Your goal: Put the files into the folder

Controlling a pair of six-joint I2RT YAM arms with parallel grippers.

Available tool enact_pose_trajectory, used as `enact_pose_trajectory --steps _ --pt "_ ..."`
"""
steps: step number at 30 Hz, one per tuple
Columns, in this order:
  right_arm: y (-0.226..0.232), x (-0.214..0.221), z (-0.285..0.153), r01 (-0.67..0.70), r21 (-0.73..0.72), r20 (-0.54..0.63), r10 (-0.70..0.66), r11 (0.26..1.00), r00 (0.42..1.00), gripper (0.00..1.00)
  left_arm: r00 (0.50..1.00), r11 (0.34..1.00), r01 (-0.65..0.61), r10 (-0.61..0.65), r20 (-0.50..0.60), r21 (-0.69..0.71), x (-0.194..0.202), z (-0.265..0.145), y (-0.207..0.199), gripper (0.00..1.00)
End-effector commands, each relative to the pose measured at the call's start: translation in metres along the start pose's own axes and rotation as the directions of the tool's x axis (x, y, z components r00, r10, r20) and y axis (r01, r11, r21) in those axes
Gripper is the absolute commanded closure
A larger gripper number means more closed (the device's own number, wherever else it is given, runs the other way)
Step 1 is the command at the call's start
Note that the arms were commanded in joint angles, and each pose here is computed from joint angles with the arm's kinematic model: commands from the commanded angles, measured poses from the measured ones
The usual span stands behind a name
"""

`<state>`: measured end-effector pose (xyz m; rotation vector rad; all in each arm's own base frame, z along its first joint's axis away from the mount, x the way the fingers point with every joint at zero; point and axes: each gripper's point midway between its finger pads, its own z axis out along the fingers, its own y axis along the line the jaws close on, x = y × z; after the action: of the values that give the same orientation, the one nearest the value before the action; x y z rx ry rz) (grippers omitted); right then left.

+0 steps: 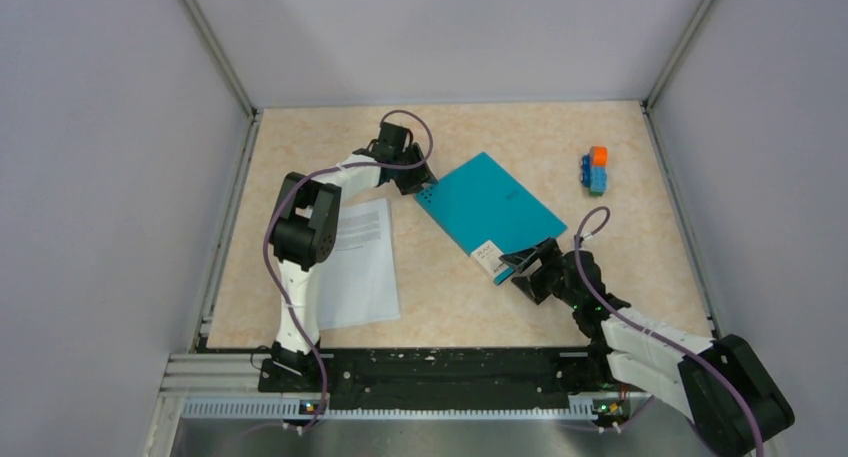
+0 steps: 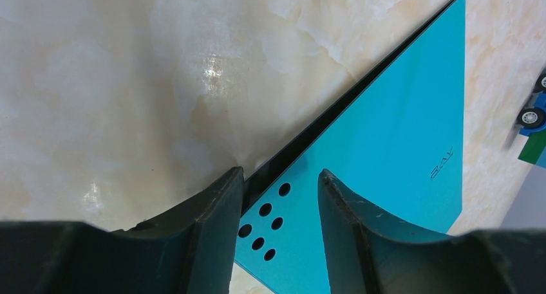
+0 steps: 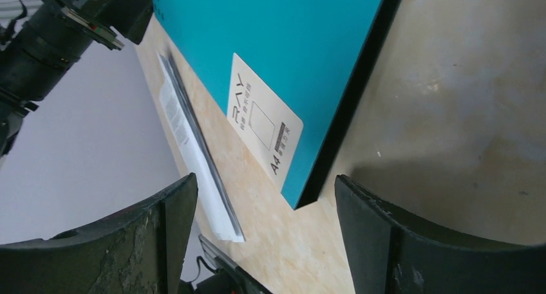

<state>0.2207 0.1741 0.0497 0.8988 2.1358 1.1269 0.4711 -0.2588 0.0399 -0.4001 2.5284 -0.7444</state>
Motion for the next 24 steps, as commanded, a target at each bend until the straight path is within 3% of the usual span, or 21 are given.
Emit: enact_pose_trajectory --steps 1,24 --pt "0.031 -0.007 0.000 -0.035 -0.148 0.021 0.038 0.988 0.999 0.24 0.999 0.996 -0.016 0.011 -0.053 -0.087 0.016 -0.004 0.020 0.48" --pt "0.019 -0.022 0.010 -0.063 -0.195 0.078 0.080 0.979 0.994 0.34 0.997 0.994 -0.035 0.028 -0.068 -0.100 0.014 0.000 0.020 0.48"
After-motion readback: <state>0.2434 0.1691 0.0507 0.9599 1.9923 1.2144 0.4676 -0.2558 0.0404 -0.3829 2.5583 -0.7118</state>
